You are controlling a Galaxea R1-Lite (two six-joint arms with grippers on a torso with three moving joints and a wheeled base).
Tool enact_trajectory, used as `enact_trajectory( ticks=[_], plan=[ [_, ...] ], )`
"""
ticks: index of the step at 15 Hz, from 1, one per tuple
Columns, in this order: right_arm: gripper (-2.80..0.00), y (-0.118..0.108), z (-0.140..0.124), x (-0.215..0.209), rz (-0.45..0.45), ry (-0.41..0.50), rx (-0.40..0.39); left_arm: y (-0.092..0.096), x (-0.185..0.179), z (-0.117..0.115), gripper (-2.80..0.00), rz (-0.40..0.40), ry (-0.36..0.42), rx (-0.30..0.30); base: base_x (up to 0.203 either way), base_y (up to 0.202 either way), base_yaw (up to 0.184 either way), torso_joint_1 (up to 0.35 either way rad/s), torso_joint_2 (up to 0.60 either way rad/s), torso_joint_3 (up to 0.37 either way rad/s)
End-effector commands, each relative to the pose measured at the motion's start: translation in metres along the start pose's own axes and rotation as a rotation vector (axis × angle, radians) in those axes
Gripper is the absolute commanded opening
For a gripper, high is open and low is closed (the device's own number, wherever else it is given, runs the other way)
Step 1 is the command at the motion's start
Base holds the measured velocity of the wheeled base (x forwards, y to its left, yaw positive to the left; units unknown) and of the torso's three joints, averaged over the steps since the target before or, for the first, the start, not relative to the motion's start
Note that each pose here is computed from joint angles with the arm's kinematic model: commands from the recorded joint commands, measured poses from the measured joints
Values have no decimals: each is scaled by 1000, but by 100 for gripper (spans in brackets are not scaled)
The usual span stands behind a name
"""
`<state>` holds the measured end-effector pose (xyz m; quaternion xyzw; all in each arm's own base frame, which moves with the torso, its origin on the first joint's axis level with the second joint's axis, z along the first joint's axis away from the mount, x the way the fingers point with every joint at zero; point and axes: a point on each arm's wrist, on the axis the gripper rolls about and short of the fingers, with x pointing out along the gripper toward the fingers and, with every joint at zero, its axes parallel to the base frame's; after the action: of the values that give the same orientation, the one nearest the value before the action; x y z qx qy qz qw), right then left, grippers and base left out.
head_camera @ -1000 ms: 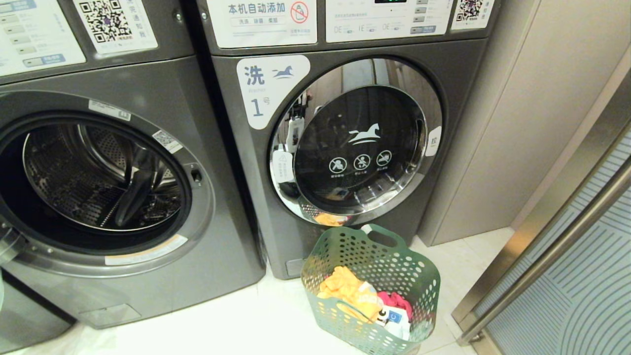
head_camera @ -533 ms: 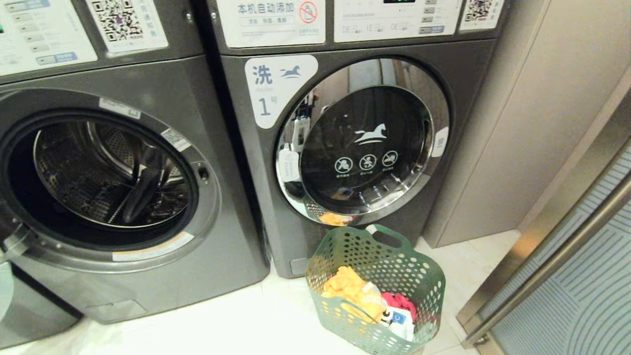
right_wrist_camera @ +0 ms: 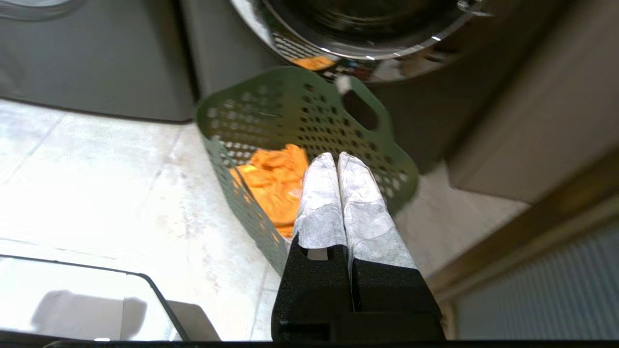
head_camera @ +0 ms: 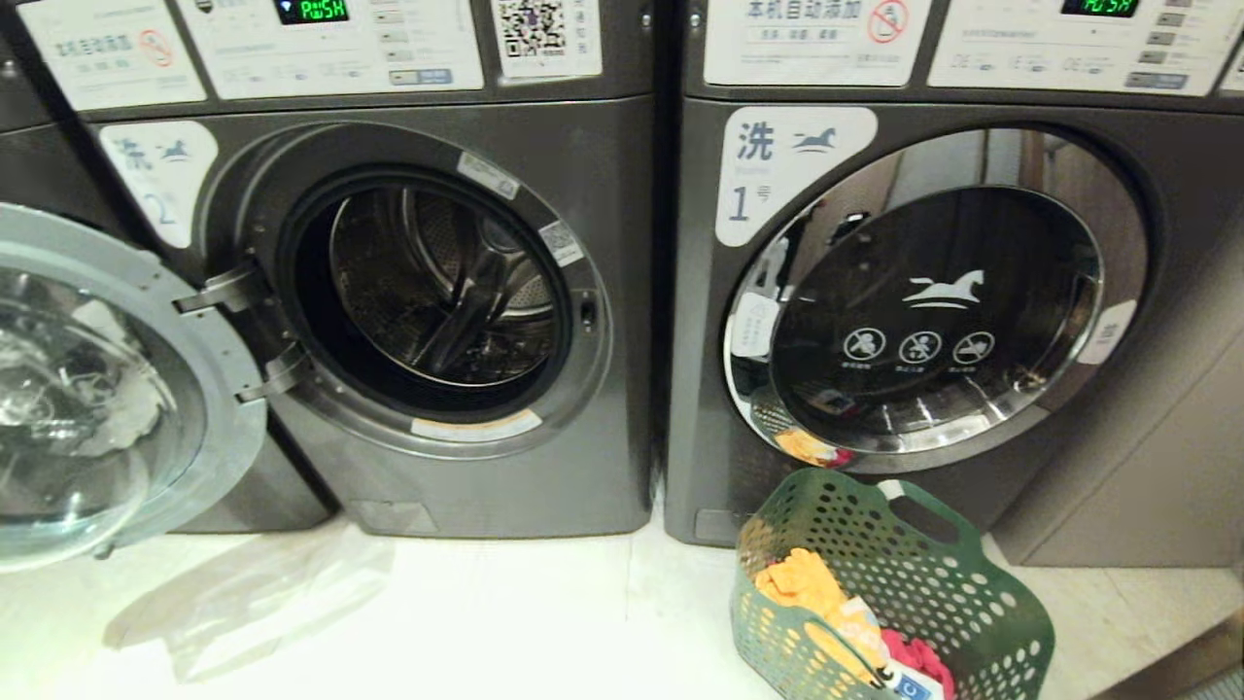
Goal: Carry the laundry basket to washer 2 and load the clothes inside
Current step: Open the lid of the washing machine
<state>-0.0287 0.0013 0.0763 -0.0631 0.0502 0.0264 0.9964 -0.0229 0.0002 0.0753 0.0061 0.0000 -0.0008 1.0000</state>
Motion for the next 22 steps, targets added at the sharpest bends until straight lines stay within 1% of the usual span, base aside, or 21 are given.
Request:
enact_trajectory(
  ticks=[1,14,16,22],
  plan=[
    [-280,0,0,0,0,2,-1,0,0,0,-280,-1,0,0,-1,-6,134,-2,11,7],
    [-280,0,0,0,-1,4,2,0,0,0,-280,-1,0,0,0,0,7,0,0,0],
    [-280,0,0,0,-2,4,1,0,0,0,-280,-1,0,0,1,96,2,3,2,2],
    [-280,0,0,0,-3,4,1,0,0,0,-280,-1,0,0,0,198,-3,2,-1,-1]
  ],
)
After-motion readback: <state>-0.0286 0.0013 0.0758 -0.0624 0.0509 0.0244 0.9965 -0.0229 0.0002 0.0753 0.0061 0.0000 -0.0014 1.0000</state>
